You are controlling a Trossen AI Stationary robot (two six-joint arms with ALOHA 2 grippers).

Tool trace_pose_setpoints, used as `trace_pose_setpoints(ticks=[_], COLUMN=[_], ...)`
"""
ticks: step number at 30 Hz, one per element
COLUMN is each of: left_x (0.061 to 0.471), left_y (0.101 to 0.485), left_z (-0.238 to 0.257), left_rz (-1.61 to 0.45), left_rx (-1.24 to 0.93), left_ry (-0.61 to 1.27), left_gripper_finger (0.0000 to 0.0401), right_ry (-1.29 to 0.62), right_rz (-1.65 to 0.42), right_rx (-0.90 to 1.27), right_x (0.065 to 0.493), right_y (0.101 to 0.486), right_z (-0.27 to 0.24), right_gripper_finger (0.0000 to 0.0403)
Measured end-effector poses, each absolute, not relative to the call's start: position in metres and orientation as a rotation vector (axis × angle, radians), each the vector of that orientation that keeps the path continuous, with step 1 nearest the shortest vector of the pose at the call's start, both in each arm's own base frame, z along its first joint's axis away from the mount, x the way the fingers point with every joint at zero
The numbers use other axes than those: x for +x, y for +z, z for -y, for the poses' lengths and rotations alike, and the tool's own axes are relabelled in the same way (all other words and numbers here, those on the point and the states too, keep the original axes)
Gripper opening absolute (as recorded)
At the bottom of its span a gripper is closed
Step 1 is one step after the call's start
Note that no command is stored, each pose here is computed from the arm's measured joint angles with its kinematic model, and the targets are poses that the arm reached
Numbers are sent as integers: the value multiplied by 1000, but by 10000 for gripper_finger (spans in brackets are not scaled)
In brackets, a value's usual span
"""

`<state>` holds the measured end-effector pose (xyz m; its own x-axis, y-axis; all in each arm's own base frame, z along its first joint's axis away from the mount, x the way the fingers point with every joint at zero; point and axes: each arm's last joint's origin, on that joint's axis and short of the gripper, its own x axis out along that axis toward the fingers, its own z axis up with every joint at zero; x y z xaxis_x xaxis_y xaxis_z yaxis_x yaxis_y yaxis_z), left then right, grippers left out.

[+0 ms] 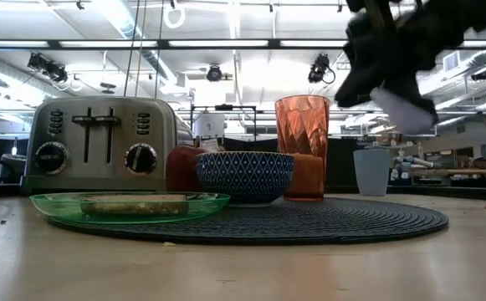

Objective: Arrange a breakfast setting
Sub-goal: Put the purple spoon on the blue table mat

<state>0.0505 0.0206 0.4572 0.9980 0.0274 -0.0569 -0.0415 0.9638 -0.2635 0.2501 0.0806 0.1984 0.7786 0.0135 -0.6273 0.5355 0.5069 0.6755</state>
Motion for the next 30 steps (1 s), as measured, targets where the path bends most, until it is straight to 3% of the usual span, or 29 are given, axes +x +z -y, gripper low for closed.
trace_pose_setpoints(ticks=[8,19,30], left_x=[51,55,69], left_y=[461,461,459], left_z=[-21,-25,-38], left_rz=[-18,-26,-61], left_rx=[-308,-433,-497], left_ry=[31,37,58], left_gripper_finger=[151,151,151], right_ry=[-254,-116,-105], right_rz=[-518,-491,-551], right_rx=[917,571,407], right_x=[245,260,261], right_y=[150,140,126], right_z=[-76,-67,-66], right_gripper_finger=[20,24,78])
